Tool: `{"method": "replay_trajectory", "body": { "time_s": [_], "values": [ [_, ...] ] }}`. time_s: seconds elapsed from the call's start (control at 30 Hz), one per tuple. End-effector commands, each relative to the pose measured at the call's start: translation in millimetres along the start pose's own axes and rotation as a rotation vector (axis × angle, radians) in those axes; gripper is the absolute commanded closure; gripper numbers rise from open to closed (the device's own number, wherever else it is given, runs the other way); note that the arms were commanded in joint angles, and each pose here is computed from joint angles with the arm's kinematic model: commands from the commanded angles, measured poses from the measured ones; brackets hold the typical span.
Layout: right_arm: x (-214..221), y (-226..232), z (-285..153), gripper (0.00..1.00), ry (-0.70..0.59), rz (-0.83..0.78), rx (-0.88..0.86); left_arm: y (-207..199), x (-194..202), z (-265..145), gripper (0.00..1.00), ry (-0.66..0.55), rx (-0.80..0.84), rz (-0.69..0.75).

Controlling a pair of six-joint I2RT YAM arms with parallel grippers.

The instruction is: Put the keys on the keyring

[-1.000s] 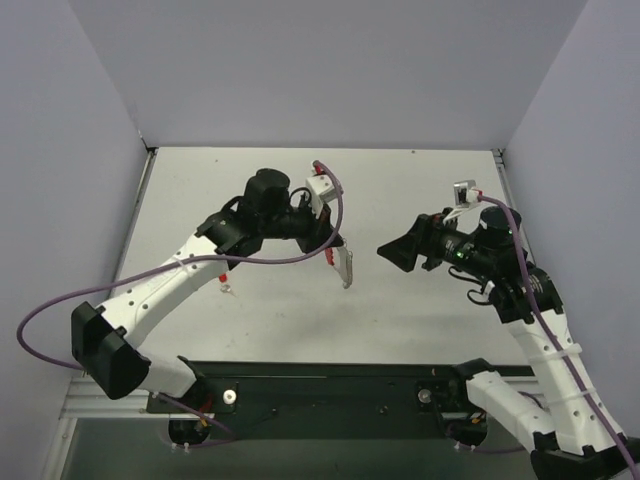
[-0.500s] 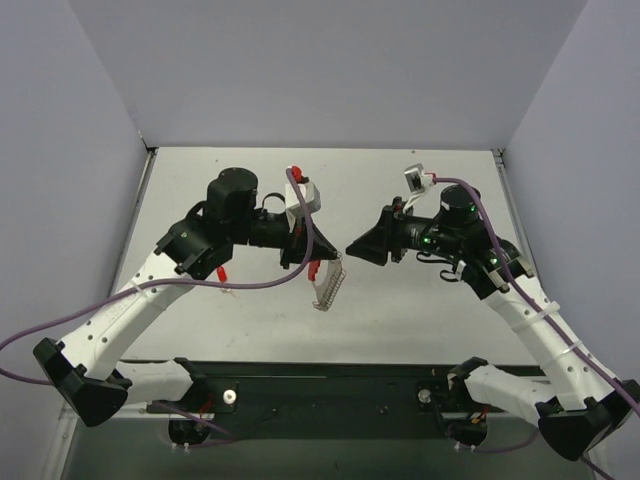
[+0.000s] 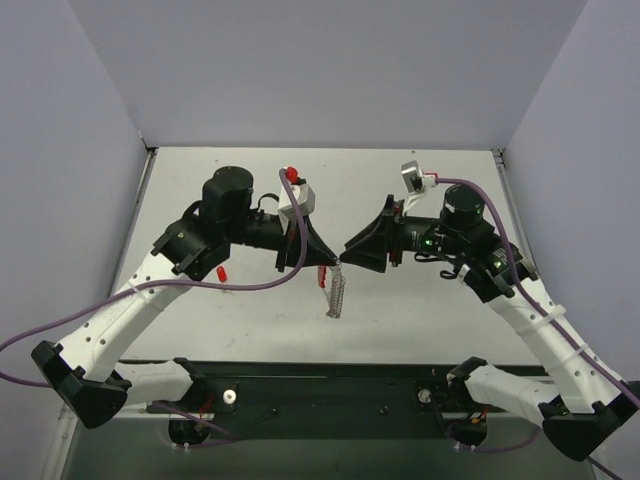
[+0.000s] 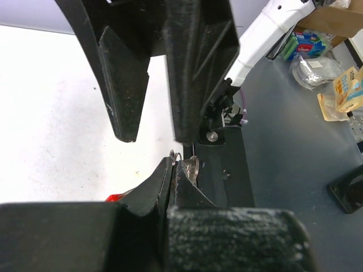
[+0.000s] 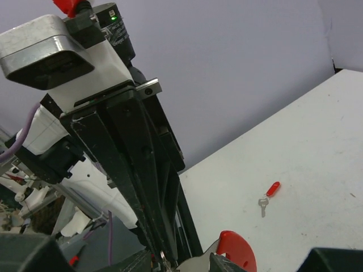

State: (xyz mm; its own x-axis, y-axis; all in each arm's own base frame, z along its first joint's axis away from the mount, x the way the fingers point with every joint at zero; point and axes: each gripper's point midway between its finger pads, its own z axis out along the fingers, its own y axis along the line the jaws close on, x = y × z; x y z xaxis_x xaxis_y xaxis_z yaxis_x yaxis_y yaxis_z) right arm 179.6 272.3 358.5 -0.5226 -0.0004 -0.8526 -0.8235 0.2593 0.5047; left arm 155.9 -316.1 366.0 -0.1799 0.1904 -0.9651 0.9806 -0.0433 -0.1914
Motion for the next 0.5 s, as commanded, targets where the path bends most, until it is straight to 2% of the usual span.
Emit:
{"method": "replay_trajectory", "body": {
  "time_s": [0.0,0.3,0.47],
  "values": [
    [-20.4,36.6,-12.5,0.54,-0.054,-0.119,-0.113,-12.1,-31.0,-9.7,1.0,-0.083,0.032,0.084],
    [-9.1,42.1,-6.0,0.58,0.0,-0.09,-0.175,-19.7,-39.2,-8.3,1.0,-0.117,0.084,0.061],
    [-10.5,46.3,-2.8,0.67,0.006,-0.086,-0.2,-19.2,-39.1,-8.1,1.0,-0.114,0.086,0.052]
  ]
}}
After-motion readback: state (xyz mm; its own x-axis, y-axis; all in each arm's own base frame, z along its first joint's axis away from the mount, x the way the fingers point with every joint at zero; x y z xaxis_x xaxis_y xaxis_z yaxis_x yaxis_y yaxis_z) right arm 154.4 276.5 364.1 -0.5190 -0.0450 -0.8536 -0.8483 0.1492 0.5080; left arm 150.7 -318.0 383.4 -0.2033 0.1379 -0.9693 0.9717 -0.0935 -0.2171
